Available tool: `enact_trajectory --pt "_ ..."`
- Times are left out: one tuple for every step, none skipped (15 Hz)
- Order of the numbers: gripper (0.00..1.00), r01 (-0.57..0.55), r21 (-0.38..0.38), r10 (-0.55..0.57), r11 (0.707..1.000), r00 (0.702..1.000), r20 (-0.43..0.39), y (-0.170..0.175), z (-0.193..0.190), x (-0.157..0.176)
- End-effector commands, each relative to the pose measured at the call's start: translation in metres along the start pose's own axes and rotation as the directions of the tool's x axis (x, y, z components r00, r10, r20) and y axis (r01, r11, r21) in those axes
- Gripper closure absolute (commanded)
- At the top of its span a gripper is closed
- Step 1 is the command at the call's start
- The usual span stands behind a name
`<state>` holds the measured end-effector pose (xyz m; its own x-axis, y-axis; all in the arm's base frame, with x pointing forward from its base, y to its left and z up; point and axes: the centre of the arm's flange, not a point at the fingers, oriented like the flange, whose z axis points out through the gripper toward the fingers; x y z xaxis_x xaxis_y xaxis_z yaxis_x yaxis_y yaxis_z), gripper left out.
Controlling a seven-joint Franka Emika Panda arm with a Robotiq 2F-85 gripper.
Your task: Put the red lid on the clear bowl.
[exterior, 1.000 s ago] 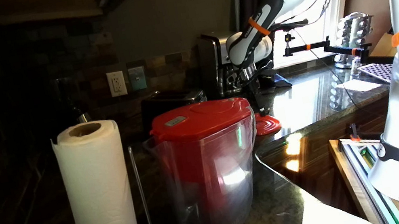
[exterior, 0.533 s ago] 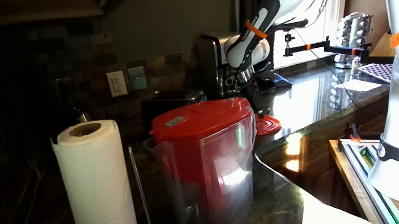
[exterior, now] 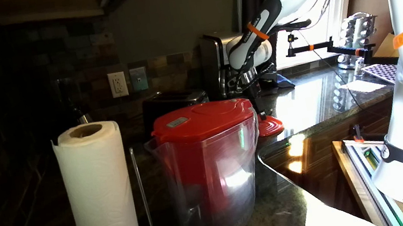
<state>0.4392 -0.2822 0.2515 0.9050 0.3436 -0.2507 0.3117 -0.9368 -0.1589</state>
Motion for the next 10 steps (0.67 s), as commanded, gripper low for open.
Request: enact_trajectory --pt "0.00 -0.026 0.017 0.026 1.000 1.000 -0.008 0.0072 0.0016 0.0004" --pt "0.00 -0.027 0.019 0.027 0.999 1.000 -0.009 0.0077 0.0015 -0.0002" --pt "0.00 -0.030 0.018 0.031 0.999 0.999 -0.010 0.0082 0.0015 -0.0006" --pt "0.00 -0.032 0.020 0.032 0.999 0.999 -0.011 0.0090 0.0014 -0.0014" --pt "0.00 -0.033 0.020 0.034 0.999 0.999 -0.012 0.0094 0.0013 -0.0017" --pt "0.00 -0.035 0.020 0.035 0.999 0.999 -0.013 0.0098 0.0009 -0.0019" --pt "0.02 -0.036 0.019 0.037 0.999 0.999 -0.014 0.0101 0.0006 -0.0019" --pt "0.07 -0.038 0.017 0.038 0.999 0.999 -0.014 0.0104 0.0001 -0.0018" --pt "0.11 -0.039 0.016 0.040 0.999 0.999 -0.015 0.0106 -0.0004 -0.0018" --pt "0.21 -0.040 0.015 0.041 0.999 0.999 -0.017 0.0110 -0.0012 -0.0020"
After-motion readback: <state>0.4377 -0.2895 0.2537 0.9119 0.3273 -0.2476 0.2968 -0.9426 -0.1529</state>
